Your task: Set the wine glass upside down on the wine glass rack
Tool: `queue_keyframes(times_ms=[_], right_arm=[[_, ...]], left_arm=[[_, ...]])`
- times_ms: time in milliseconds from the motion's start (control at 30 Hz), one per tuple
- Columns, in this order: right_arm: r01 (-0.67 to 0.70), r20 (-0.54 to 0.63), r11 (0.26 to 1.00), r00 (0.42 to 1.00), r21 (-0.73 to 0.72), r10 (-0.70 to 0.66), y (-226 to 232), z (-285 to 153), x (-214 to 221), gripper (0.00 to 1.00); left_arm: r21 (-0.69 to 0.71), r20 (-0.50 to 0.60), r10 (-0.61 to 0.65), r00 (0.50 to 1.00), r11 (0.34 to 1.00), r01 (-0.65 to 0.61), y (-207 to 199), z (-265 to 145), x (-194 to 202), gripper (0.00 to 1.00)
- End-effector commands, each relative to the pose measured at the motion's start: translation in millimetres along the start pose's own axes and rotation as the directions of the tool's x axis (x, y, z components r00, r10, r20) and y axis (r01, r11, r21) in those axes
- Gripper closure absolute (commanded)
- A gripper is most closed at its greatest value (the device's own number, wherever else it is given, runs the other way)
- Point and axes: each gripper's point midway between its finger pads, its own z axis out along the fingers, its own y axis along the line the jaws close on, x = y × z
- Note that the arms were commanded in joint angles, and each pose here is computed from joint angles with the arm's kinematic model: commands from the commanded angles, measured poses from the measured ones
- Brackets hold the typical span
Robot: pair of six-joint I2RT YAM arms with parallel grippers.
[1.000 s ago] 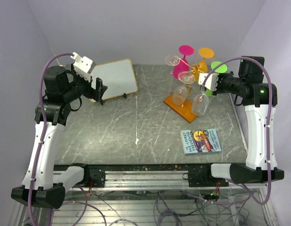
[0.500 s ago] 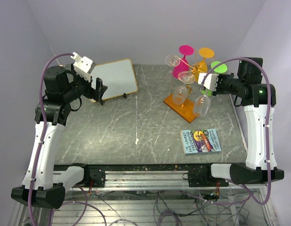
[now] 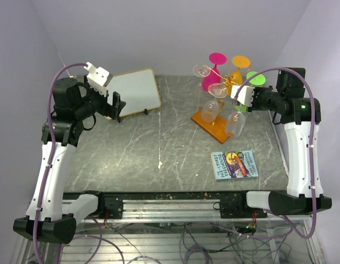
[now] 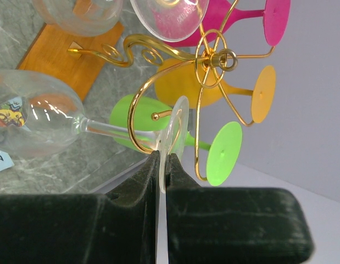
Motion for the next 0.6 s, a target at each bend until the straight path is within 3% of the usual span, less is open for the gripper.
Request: queue_keyframes(times_ms=[0, 567], right_arm=[[0.005, 0.012, 0.999, 1.000, 0.038, -0.005, -6.8, -2.1, -4.2, 1.00], [-0.003, 0.004, 1.000, 1.000, 0.026, 0.003, -2.8, 3.0, -0.4, 0.97]], left_arm=[[0.002, 0.025, 0.024, 0.999, 1.000, -0.024, 1.1, -3.0, -5.9, 0.07], [0.008, 0.023, 0.028, 0.999, 1.000, -0.029, -0.3, -3.4, -4.2, 0.07]])
